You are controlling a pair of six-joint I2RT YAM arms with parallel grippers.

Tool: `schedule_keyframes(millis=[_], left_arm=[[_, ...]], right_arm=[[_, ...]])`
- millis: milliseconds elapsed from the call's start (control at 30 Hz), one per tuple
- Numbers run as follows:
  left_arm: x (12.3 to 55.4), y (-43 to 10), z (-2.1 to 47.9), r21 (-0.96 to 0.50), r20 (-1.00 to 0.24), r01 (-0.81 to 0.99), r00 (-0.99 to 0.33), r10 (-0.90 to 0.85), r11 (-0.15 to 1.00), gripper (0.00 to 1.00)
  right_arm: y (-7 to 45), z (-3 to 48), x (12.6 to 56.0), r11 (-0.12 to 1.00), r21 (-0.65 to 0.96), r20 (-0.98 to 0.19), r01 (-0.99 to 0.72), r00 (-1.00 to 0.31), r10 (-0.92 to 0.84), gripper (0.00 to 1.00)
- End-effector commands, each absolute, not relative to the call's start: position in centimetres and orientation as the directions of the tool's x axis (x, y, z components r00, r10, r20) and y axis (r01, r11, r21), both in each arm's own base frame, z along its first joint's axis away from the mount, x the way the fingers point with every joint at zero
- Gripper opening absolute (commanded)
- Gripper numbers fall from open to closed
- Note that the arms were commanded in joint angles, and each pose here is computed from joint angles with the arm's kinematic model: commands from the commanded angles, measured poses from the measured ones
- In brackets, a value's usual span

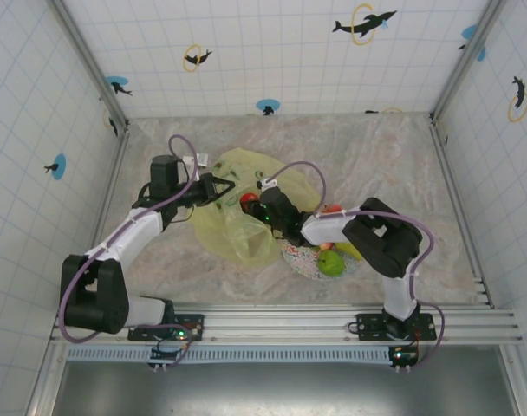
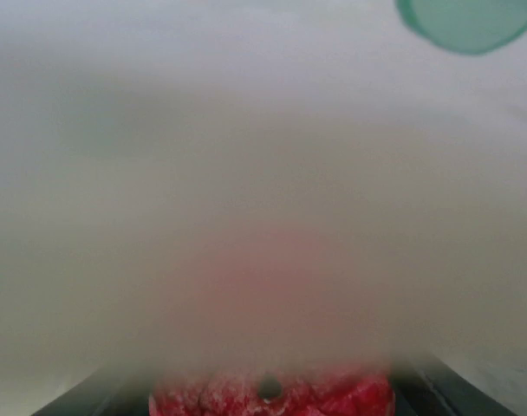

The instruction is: Place the fruits into the plastic bag

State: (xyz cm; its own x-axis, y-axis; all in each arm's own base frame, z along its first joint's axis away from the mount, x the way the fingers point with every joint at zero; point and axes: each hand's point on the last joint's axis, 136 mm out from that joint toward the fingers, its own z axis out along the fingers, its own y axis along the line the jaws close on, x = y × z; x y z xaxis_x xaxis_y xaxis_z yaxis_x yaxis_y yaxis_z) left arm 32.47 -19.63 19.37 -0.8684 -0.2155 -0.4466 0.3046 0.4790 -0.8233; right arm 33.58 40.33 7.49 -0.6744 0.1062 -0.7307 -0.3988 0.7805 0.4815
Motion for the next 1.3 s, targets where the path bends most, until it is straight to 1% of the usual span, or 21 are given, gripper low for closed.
schedule_keyframes(millis=[0,200,333,567,667,767,900,1000,1100,1200,1267], left_arm=[[32.4,-20.0,18.9,-0.834,-0.43,0.297,-0.877,-0.212,0.464,0.0],[32.5,-19.9,18.4,-0.832,-0.426,0.286,-0.878,-0.218,0.476,0.0],[32.6,-19.9,18.3,-0.83,-0.426,0.282,-0.878,-0.22,0.481,0.0],[32.6,-19.8,18.3,-0.825,-0.431,0.283,-0.875,-0.22,0.49,0.0],[32.6,-19.8,18.4,-0.823,-0.434,0.285,-0.874,-0.219,0.492,0.0],[32.7,-19.7,18.3,-0.82,-0.436,0.284,-0.873,-0.22,0.498,0.0],[32.8,-19.5,18.3,-0.812,-0.443,0.284,-0.869,-0.221,0.51,0.0],[32.9,-19.3,18.2,-0.801,-0.452,0.282,-0.863,-0.225,0.527,0.0],[33.1,-19.0,18.2,-0.796,-0.458,0.278,-0.857,-0.234,0.538,0.0],[33.4,-18.6,17.9,-0.793,-0.455,0.263,-0.855,-0.247,0.55,0.0],[33.5,-18.3,17.8,-0.791,-0.453,0.254,-0.855,-0.254,0.556,0.0]], right_arm=[[42.0,9.3,35.5,0.741,0.589,-0.697,-0.322,-0.667,0.264,0.56],[43.2,8.3,36.7,0.703,0.672,-0.619,-0.233,-0.697,0.361,0.6],[44.5,8.4,37.2,0.658,0.72,-0.576,-0.221,-0.719,0.389,0.63],[45.8,10.0,36.6,0.605,0.74,-0.571,-0.293,-0.749,0.336,0.75],[45.3,10.6,36.3,0.597,0.741,-0.575,-0.307,-0.751,0.326,0.77],[44.5,11.2,35.8,0.601,0.73,-0.587,-0.324,-0.748,0.31,0.76],[42.6,11.6,34.9,0.654,0.665,-0.636,-0.359,-0.731,0.245,0.74],[40.6,11.8,33.8,0.722,0.562,-0.694,-0.404,-0.705,0.146,0.73],[38.6,12.3,32.7,0.766,0.463,-0.728,-0.446,-0.684,0.043,0.73],[36.6,12.8,31.5,0.798,0.358,-0.749,-0.485,-0.66,-0.066,0.73],[35.6,13.2,30.6,0.794,0.31,-0.754,-0.523,-0.644,-0.131,0.73]])
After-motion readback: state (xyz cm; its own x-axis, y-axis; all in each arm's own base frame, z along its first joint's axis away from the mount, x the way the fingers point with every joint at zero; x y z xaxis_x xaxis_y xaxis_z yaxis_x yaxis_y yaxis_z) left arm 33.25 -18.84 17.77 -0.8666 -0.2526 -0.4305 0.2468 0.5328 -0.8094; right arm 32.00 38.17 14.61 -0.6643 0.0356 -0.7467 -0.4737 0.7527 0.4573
